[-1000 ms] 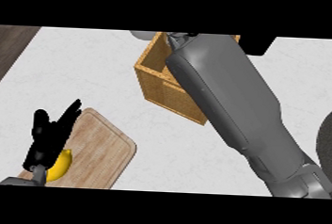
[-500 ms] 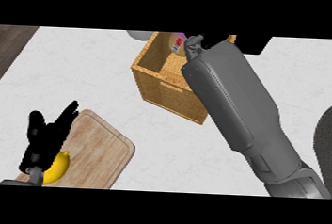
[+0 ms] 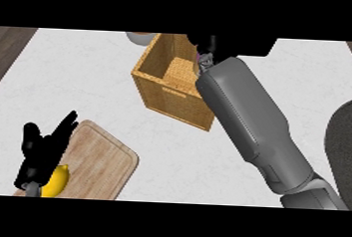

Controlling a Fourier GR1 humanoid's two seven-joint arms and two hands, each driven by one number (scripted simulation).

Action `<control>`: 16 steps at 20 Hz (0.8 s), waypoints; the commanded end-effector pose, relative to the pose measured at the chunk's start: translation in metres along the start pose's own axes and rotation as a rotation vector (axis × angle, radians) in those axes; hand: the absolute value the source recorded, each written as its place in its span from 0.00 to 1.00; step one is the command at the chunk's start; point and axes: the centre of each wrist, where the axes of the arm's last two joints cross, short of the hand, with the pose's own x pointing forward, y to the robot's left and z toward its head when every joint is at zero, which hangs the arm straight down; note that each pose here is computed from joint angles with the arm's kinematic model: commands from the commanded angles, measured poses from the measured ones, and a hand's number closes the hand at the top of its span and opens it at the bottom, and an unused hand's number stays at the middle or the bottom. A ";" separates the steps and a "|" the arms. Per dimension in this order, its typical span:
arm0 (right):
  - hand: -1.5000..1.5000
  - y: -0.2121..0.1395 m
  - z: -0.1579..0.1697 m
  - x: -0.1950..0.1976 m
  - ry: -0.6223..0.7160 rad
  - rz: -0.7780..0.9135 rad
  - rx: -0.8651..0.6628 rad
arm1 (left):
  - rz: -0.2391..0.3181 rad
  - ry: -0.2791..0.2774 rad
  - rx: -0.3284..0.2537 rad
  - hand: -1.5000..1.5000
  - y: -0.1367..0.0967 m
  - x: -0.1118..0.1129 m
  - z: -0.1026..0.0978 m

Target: Pick the can from the placemat and place it in the basket

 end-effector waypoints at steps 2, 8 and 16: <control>0.00 0.013 0.019 -0.014 0.115 0.029 -0.005 | 0.026 0.136 -0.007 0.50 -0.008 -0.038 0.004; 0.00 -0.013 0.012 0.002 0.107 -0.068 -0.042 | 0.015 0.142 0.005 0.50 -0.003 -0.038 0.021; 0.00 -0.039 0.004 -0.009 0.186 -0.202 -0.130 | 0.042 0.158 0.029 0.50 -0.003 -0.049 0.019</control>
